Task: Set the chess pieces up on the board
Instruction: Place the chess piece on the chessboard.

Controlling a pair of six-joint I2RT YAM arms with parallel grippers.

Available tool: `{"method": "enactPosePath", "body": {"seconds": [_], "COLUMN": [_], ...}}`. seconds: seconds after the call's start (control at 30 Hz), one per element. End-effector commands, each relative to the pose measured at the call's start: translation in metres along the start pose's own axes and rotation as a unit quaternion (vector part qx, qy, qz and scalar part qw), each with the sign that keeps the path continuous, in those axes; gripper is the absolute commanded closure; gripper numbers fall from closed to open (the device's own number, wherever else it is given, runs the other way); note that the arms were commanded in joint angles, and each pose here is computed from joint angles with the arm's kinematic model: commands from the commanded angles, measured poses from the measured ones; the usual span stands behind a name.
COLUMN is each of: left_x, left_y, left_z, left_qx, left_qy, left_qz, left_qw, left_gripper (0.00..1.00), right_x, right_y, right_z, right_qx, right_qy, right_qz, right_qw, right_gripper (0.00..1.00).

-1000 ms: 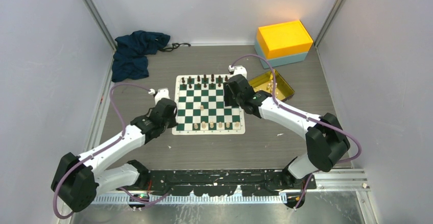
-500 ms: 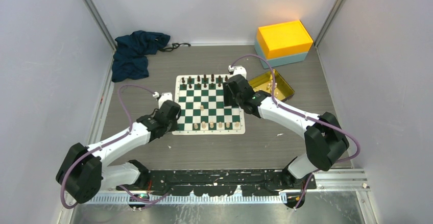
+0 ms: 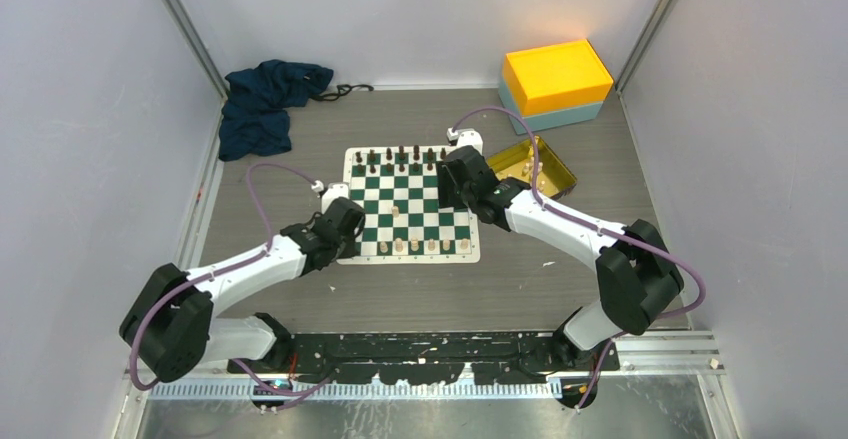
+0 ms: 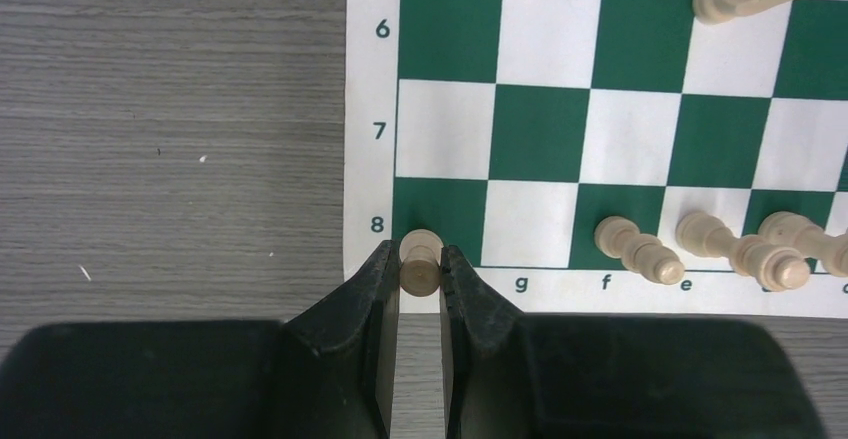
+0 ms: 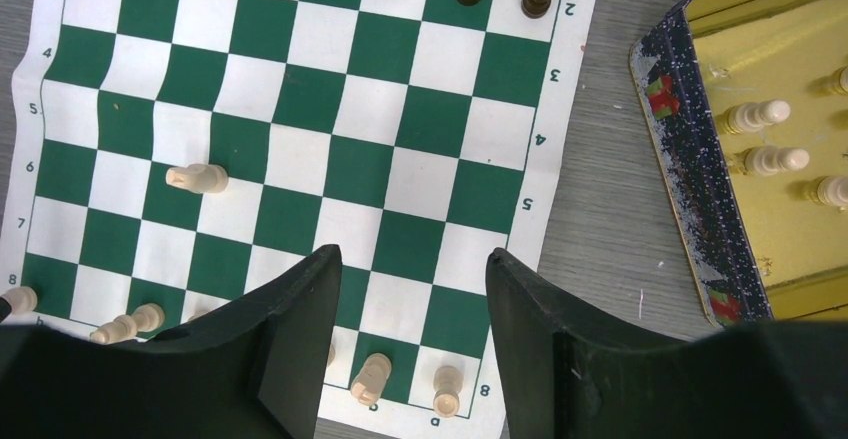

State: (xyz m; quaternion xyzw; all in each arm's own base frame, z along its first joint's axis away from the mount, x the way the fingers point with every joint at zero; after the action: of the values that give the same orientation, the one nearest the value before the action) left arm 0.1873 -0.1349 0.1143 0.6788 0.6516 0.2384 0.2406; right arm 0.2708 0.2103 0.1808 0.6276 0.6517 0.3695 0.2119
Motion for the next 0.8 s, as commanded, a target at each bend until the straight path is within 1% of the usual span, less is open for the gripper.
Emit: {"method": "enactPosePath", "body": {"seconds": [0.0,0.47,0.7,0.77], "left_x": [-0.012,-0.016,-0.015,-0.015], "left_y": [0.023,0.019,0.016,0.015], "left_z": [-0.003,0.004,0.007,0.008], "left_qx": [-0.040,-0.032,-0.024,-0.022], "left_qy": [-0.015,-0.009,-0.001,0.001], "left_qz": [-0.018,-0.011,-0.005,-0.004], "left_qw": [0.999,0.999,1.000,1.000], "left_gripper": [1.00,0.99,0.91,0.86], "right_x": [0.002,-0.002,-0.003,-0.003], "right_y": [0.006,0.005,0.005,0.004], "right_z": [0.003,0.003,0.003,0.003], "right_qx": [-0.020,-0.020,-0.019,-0.019], "right_qy": [0.008,0.006,0.007,0.008], "right_qz": [0.011,0.013,0.014,0.015], "right_qw": [1.000,1.000,1.000,1.000], "right_gripper": [0.39,0.39,0.39,0.39]}}
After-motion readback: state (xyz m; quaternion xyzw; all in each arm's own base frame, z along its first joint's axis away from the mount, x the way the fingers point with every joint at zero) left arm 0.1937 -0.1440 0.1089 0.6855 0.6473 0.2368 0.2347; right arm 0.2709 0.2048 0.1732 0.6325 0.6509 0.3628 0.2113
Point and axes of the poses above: each gripper's point midway between its finger pads, its own z axis out along the fingers, its own x axis along the line the jaws close on, y = z × x, the point moved 9 cm from there along -z, back along the fingers, and after that the axes turned 7 degrees about z, right-handed, at the moved point
